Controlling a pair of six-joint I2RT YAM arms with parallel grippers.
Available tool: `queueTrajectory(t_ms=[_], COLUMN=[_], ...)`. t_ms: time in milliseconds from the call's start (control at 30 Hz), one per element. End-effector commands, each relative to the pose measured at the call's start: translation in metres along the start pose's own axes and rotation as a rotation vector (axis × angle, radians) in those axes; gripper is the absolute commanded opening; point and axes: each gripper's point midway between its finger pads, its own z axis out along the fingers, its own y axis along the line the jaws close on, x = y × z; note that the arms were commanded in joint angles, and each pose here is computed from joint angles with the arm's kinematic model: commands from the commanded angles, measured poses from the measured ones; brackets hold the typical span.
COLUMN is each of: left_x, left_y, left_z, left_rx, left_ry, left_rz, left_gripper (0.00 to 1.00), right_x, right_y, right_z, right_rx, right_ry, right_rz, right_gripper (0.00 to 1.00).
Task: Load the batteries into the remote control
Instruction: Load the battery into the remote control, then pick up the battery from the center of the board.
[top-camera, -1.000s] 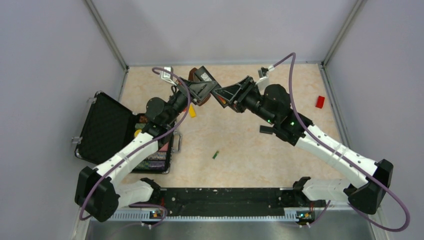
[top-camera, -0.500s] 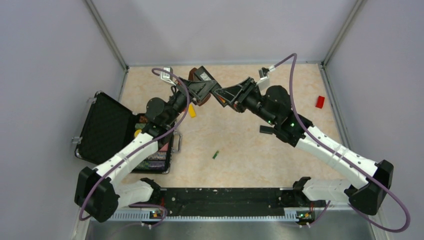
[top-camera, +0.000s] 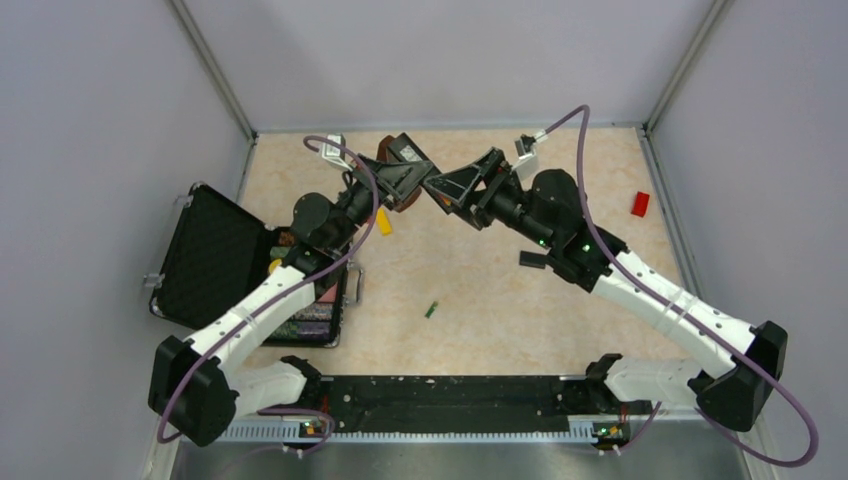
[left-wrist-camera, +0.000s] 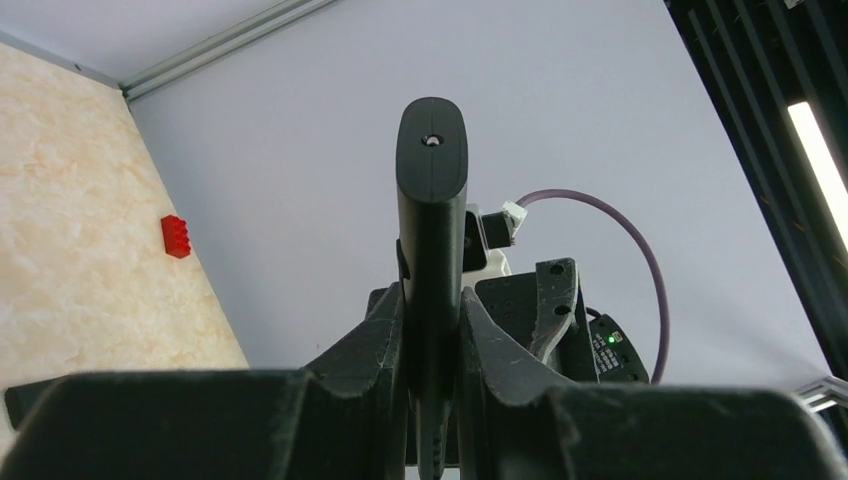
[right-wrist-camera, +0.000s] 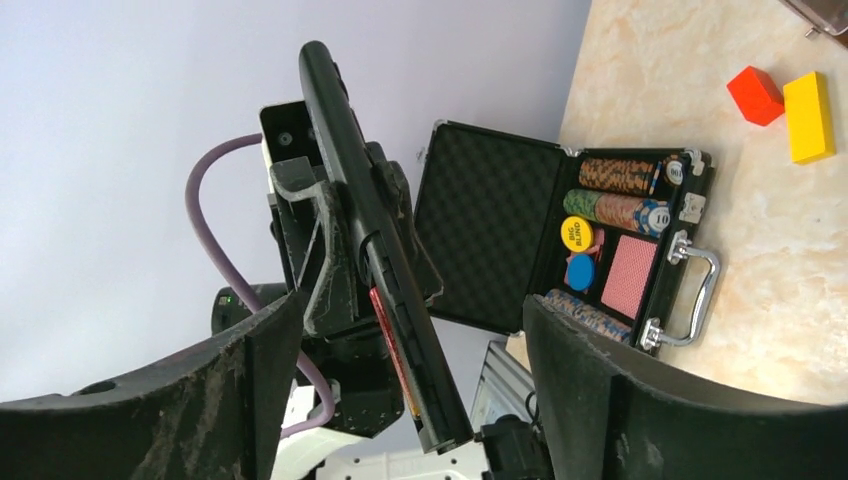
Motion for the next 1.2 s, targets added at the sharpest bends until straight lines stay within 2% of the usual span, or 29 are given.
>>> queueTrajectory(t_ms=[0,133,267,433,600,833,1000,1167], left_x=[-0.008,-0.015,-0.029,-0.047,-0.061,-0.072,-0.072,-0.077], left_y=[-0.02,0.002,0.03,0.069,0.095,0.104,0.108,0.116], left_z=[-0.007,-0.016,-0.033,-0.066,-0.103,-0.138,-0.153,-0.167], left_rx=[0.05,-0.041,-0.207,-0.462,-0.646,-0.752,-0.753,-0.79], left_ry=[-0.034,-0.047,-0.081,-0.114,-0.158,-0.224,-0.259,-0.318], left_rz=[0.067,0.132,0.27,0.48,0.575,0.647,0.658,0.645], left_gripper=[0.0,0.0,0.0,0.0,0.0,0.0,0.0,0.0], right_x=[-0.018,-0.028,-0.029,-0.016,0.027,0.111,0.143,0.16], right_y=[0.02,0.01,-0.037,-0.128,-0.2,-0.237,-0.271,-0.282], right_z=[-0.01,-0.021,-0.034,-0.046,-0.034,-0.01,-0.014,-0.004], right_rx=[-0.063,-0.027,0.169,0.549,0.745,0.916,1.05,1.073], right_ry=[-0.032,-0.06,-0.066,-0.001,0.121,0.266,0.348,0.408], right_rz=[-0.014,-0.027,-0.067,-0.155,-0.135,-0.085,-0.012,0.011], right_gripper=[0.81,0.84,0.82,0.7,0.6,0.39,0.34,0.33])
